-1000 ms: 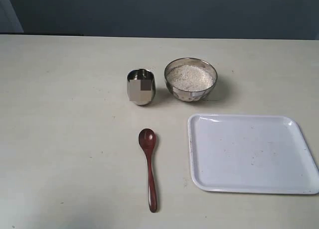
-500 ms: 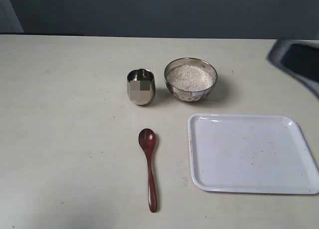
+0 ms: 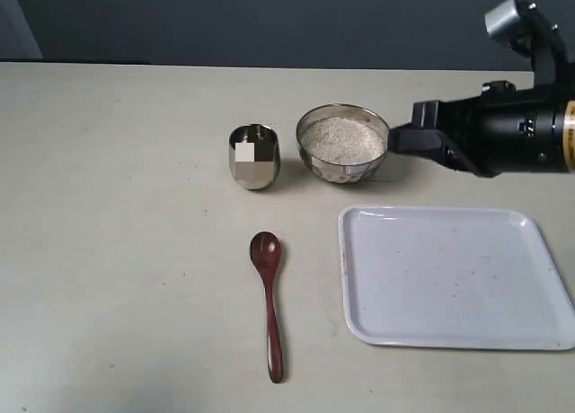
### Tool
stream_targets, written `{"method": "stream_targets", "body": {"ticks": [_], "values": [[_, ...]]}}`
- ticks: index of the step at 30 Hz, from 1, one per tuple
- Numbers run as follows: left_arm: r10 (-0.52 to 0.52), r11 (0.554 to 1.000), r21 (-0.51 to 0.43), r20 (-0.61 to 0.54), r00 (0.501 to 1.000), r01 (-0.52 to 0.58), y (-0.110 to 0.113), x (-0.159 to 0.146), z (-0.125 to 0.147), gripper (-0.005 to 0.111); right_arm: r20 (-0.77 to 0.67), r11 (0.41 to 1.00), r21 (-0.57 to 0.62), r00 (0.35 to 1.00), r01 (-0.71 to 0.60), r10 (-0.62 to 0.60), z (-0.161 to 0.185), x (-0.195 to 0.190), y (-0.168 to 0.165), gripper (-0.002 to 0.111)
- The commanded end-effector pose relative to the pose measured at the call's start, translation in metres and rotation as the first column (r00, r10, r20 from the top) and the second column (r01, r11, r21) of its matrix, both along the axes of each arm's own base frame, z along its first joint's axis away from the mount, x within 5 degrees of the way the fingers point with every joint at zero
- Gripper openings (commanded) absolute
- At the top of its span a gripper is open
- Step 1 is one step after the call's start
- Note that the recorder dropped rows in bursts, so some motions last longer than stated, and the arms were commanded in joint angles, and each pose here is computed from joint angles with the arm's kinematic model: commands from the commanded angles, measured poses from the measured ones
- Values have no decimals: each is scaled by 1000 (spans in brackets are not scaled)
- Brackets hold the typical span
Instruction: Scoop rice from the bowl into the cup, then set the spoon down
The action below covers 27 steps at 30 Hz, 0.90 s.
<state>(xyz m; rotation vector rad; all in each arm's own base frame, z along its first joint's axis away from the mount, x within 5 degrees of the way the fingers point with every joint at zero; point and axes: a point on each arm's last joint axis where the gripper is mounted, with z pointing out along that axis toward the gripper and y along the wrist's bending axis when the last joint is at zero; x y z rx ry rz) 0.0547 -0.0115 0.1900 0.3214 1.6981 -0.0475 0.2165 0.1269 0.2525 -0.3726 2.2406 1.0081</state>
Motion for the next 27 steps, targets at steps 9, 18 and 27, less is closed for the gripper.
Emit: {"method": "stream_targets", "body": {"ticks": [9, 18, 27], "values": [[-2, 1000, -5, 5, 1000, 2, 0, 0, 2, 0, 327, 993, 41, 941, -109, 90, 84, 3, 28, -1], [-2, 1000, -5, 5, 1000, 2, 0, 0, 2, 0, 346, 940, 340, 932, -18, -108, 132, -12, 17, -1], [-2, 1000, -5, 5, 1000, 2, 0, 0, 2, 0, 309, 929, 368, 940, 25, -148, 131, -15, 31, -1]]}}
